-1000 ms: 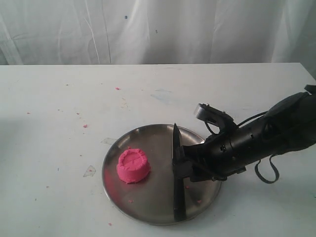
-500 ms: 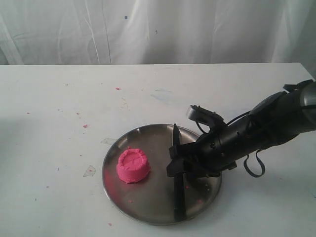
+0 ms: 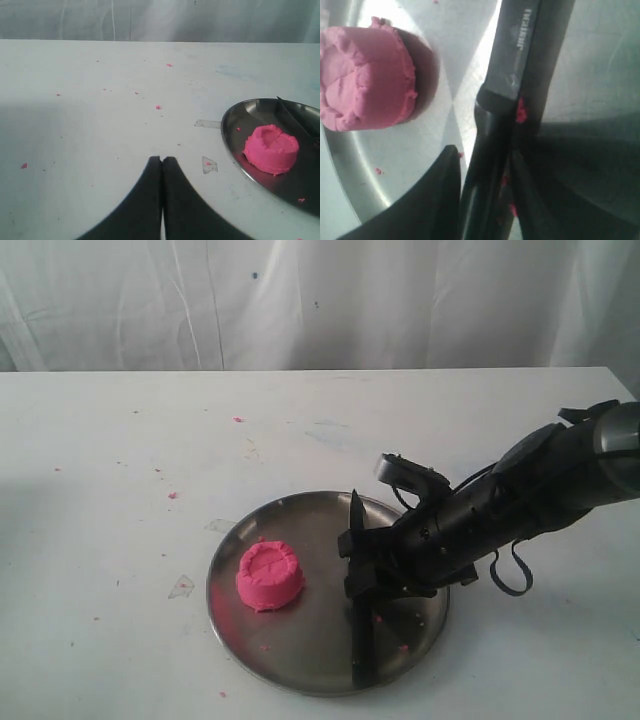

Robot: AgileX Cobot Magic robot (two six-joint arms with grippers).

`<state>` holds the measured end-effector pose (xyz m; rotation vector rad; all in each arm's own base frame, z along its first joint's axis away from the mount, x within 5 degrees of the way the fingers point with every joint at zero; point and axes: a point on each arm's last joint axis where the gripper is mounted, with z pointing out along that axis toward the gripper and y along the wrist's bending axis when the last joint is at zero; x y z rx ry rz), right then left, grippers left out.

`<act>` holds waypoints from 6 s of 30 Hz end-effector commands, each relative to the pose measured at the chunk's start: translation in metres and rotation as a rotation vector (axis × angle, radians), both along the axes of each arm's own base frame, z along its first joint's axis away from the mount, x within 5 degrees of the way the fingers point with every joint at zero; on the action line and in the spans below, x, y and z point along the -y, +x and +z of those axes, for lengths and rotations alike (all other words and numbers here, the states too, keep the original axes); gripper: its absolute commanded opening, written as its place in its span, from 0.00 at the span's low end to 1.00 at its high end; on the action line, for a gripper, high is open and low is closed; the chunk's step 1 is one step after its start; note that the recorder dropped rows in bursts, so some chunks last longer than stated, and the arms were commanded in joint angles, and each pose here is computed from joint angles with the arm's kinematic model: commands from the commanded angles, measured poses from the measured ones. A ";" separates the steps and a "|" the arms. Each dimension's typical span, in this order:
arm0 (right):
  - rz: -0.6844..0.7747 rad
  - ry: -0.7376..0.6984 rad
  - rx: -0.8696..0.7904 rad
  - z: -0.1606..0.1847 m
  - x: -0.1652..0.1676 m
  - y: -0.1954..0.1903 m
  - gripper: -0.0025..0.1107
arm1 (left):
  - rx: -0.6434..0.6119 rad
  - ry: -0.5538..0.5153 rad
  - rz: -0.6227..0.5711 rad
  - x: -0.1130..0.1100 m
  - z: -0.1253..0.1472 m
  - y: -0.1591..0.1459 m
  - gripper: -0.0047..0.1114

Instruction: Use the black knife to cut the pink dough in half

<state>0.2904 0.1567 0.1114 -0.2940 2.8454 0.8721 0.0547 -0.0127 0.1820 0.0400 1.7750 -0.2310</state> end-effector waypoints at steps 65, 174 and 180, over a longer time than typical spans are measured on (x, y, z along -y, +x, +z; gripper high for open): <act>0.535 -0.525 0.117 0.034 -0.015 -0.009 0.20 | -0.001 -0.004 -0.005 0.000 -0.001 0.000 0.04; 0.649 -0.646 0.292 0.089 -0.093 -0.044 0.02 | -0.584 -0.151 -0.366 0.071 0.074 0.169 0.04; 0.647 -0.647 0.286 0.089 -0.092 -0.044 0.02 | -0.664 -0.109 -0.458 0.081 0.062 0.190 0.04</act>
